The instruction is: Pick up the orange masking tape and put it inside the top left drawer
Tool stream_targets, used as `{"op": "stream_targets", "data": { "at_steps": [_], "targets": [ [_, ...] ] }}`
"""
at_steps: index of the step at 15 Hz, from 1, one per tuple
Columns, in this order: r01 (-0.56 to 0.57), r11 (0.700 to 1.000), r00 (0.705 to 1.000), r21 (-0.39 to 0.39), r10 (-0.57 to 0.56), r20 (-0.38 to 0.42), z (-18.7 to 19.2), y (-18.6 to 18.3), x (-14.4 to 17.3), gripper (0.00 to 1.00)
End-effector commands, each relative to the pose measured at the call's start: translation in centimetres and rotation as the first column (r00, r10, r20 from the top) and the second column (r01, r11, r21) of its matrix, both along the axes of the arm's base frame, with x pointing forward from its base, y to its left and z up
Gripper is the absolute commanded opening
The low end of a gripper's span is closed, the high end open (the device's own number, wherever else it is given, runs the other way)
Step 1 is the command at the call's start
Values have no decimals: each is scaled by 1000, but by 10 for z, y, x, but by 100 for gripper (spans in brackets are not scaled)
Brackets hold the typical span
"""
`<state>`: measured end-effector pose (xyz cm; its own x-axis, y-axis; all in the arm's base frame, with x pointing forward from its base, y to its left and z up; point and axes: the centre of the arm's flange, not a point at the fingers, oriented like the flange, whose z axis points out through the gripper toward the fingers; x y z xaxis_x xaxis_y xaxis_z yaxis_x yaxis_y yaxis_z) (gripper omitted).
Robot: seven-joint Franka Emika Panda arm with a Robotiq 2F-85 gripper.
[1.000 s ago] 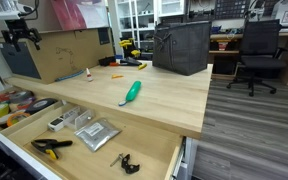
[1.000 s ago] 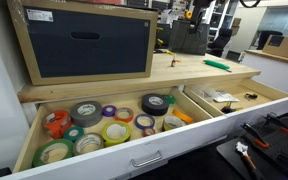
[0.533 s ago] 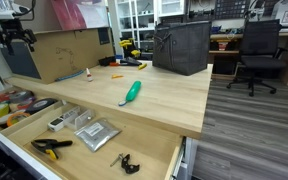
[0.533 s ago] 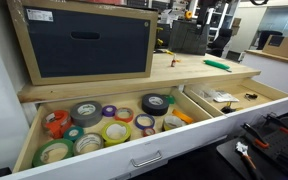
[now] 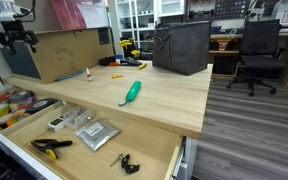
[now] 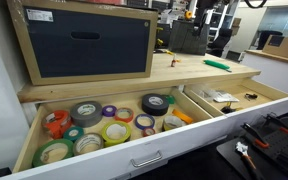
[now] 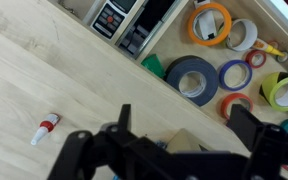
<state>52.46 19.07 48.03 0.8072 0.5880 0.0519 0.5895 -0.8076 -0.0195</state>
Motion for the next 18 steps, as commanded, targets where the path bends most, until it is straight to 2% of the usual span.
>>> {"op": "stream_targets", "data": {
  "at_steps": [1,7,11,15,18],
  "targets": [
    [54,998,998,-23,-53,33,-18,18,-22,100],
    [53,998,998,-16,-52,42,-56,61,-93,100],
    [64,998,998,-25,-63,29,-80,67,-134,100],
    [96,995,990,-10,-97,-99,-136,45,-170,100],
    [173,985,969,9,-169,-178,-182,33,-173,100]
  ]
}}
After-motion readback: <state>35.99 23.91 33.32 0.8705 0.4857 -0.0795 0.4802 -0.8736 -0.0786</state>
